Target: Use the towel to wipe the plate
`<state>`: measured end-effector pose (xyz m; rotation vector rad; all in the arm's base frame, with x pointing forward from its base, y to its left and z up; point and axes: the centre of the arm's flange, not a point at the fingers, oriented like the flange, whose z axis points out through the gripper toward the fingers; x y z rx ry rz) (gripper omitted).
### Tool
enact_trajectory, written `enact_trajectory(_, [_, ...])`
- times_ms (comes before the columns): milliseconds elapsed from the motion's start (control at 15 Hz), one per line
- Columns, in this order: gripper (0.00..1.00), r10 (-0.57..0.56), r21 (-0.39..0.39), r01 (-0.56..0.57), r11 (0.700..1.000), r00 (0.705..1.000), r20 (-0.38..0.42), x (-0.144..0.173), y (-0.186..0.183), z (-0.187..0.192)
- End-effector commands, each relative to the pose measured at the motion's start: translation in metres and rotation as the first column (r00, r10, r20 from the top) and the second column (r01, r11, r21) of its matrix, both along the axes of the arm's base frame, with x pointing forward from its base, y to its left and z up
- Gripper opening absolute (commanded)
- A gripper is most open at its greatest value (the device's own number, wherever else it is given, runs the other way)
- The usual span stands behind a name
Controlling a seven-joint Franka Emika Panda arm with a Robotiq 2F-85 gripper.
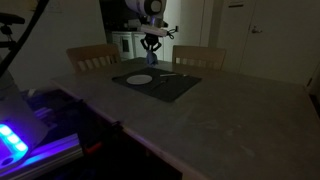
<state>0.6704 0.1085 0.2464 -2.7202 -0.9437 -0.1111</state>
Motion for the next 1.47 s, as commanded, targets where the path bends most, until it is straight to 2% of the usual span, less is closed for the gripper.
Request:
enact_trajectory(0, [0.02,0.081,0.117,-0.074,0.99,0.995,-0.055,-0.027,-0.013,0.027])
enact_trajectory(333, [0.02,0.134,0.294,-0.084,0.952,0.978,-0.157,-0.07,-0.021,0.034])
enact_trajectory(533, [0.02,0.142,0.358,-0.054,0.932,0.964,-0.224,-0.102,-0.023,0.035])
enact_trajectory(1067, [0.02,0.109,0.363,0.026,0.931,0.932,-0.346,-0.159,-0.028,0.016])
enact_trajectory(1400, [0.02,0.123,0.355,0.03,0.934,0.909,-0.399,-0.189,-0.024,-0.015])
